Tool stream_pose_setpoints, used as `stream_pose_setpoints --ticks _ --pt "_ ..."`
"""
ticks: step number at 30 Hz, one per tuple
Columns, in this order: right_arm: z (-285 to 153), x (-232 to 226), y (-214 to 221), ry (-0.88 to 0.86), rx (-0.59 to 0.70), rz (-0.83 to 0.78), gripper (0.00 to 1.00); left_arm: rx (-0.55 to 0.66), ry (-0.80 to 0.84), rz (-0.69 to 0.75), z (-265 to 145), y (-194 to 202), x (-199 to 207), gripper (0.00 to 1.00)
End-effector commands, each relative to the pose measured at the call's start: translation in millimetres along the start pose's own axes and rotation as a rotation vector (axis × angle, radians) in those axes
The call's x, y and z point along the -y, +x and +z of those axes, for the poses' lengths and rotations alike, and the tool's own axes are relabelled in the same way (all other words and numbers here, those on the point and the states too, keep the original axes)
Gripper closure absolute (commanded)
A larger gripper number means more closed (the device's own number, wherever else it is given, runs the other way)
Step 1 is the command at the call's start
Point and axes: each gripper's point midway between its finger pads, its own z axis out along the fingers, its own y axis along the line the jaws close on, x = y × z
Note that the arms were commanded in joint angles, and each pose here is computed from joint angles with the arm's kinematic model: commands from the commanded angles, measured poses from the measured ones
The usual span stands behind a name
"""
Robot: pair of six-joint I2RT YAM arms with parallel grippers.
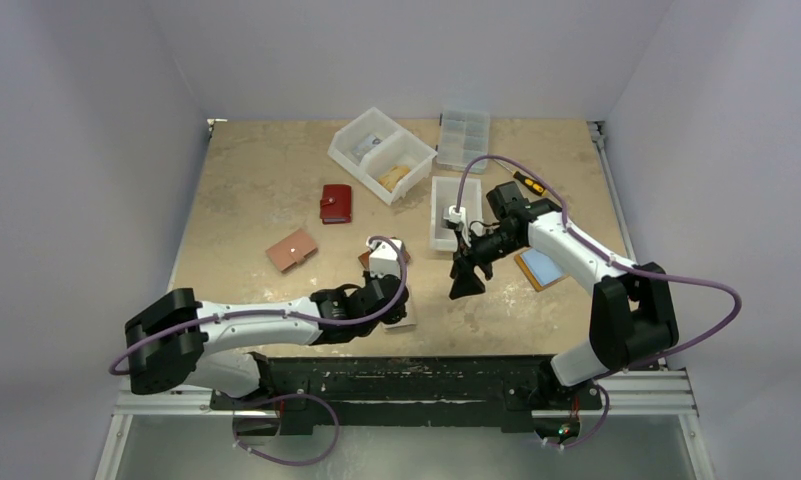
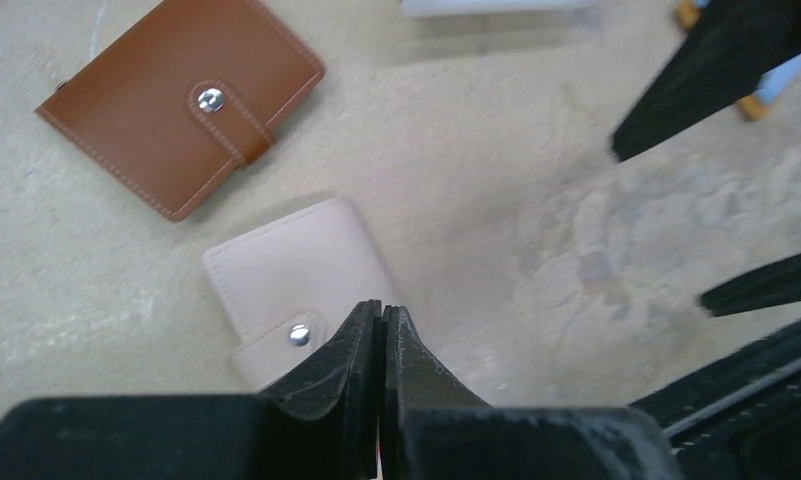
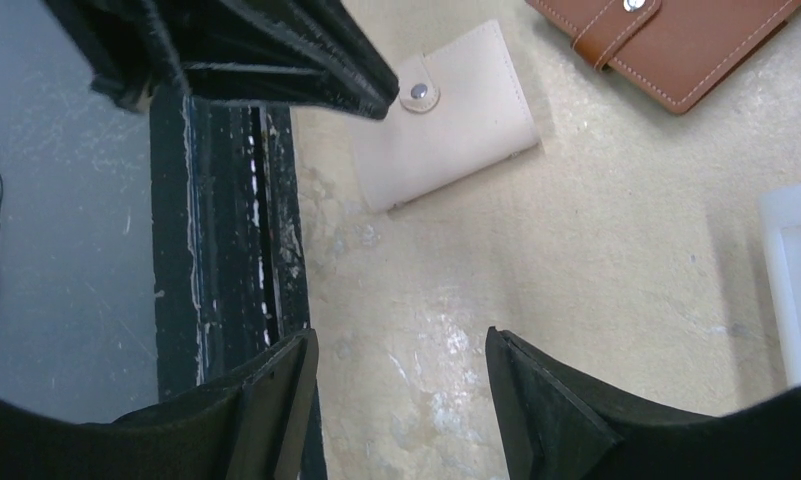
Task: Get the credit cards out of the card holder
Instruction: Open the card holder at the center of the board.
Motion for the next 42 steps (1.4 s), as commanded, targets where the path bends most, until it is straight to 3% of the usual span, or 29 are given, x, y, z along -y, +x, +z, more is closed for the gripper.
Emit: stream_pose_setpoints --ticks 1,5,8,11,14,17,33,39,42 --pt "4 -3 -15 -0.023 0.080 0.026 0.29 0.119 0.174 -0.096 -10 -41 39 1.00" --pt "8 7 -15 0.005 0.083 0.059 0.28 0.129 0.167 -0.083 -10 -48 43 1.00" --pt "8 8 -15 0.012 0.082 0.064 0.27 0.057 0.045 -0.037 -4 -31 23 1.00" --pt "7 9 -17 0.025 0.090 0.065 0.27 -0.016 -0.052 -0.012 -2 -7 0 0.82" --pt "7 11 -17 0.032 0.088 0.070 0.27 -0.019 -0.079 -0.010 -3 0 -10 0.54" --pt "9 14 -15 0.038 0.080 0.080 0.27 -0.026 -0.107 0.018 -1 2 -15 0.45" --pt "11 19 -10 0.046 0.057 0.100 0.27 -0.102 -0.242 0.051 19 32 -31 0.50" --pt "10 19 -10 0.050 0.054 0.096 0.27 -0.120 -0.280 0.085 27 44 -39 0.62" --pt "10 18 -10 0.051 0.055 0.094 0.27 -0.127 -0.310 0.102 27 50 -48 0.73"
